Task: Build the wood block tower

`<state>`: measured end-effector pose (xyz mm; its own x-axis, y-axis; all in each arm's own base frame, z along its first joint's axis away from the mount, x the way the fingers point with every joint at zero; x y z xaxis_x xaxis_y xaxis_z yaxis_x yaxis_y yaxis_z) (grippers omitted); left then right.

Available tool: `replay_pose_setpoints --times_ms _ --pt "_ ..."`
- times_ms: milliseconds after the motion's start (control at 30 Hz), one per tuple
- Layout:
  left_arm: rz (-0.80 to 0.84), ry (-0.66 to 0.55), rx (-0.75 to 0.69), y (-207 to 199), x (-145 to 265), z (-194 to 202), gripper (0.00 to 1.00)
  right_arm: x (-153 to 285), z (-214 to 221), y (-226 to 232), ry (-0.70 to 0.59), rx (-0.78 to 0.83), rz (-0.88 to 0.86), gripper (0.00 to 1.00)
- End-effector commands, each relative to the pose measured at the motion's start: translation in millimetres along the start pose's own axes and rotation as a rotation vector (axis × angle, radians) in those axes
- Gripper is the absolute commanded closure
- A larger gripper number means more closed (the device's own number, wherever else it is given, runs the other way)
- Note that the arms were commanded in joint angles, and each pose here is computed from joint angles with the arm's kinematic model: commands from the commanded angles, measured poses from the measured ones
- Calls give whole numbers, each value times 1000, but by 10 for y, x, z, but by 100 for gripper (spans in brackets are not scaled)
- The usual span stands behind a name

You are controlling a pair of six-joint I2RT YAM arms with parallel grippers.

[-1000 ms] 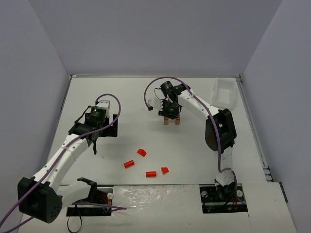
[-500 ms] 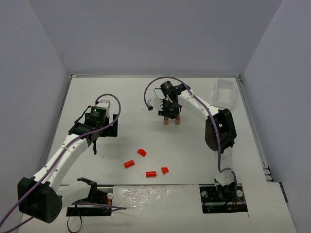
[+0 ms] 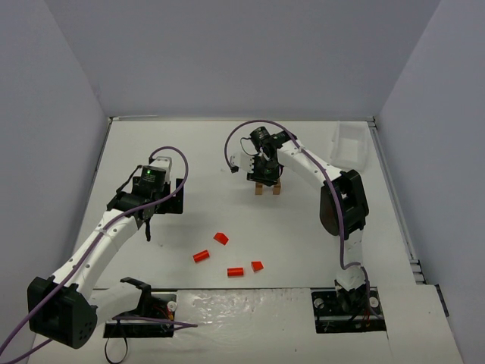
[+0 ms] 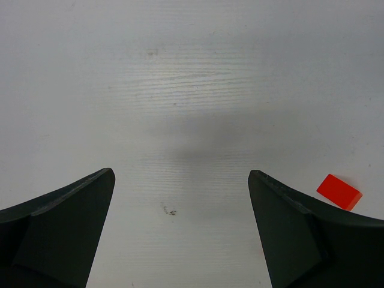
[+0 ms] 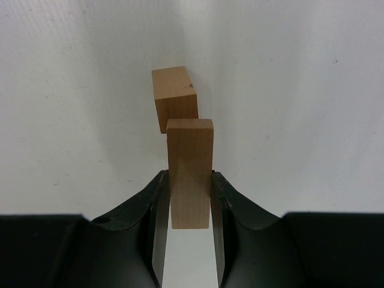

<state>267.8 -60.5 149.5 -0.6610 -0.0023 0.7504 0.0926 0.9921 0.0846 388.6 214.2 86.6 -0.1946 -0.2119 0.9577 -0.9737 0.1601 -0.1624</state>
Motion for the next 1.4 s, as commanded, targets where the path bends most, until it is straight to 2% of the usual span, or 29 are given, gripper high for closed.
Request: replay_pose_setpoints --times_ms 0,833,1033,1233,1367 --pt "-11 -75 17 38 42 -181 8 -16 -31 20 -8 18 -12 75" --pt "-14 -77 17 45 46 -178 8 -67 -11 19 -1 13 -13 68" --pt "-14 -76 19 44 46 -178 8 34 -24 -24 -5 9 16 61" --pt "-8 -84 22 38 64 -189 8 418 -133 -165 -47 -2 116 52" --pt "2 -91 31 26 98 -193 8 1045 -258 -314 -142 -41 249 47"
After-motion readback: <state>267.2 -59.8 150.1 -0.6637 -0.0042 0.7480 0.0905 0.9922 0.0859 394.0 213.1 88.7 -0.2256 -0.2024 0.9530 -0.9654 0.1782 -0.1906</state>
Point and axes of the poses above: each gripper's point midway between its finger pads, its own x axis back along the fingers, its own y axis along the line the jaws close on, z = x × y, the point moved 1 cm from there along x, back along the fingers, and after that the axes turned 5 degrees about -x, right-handed, at the moved point
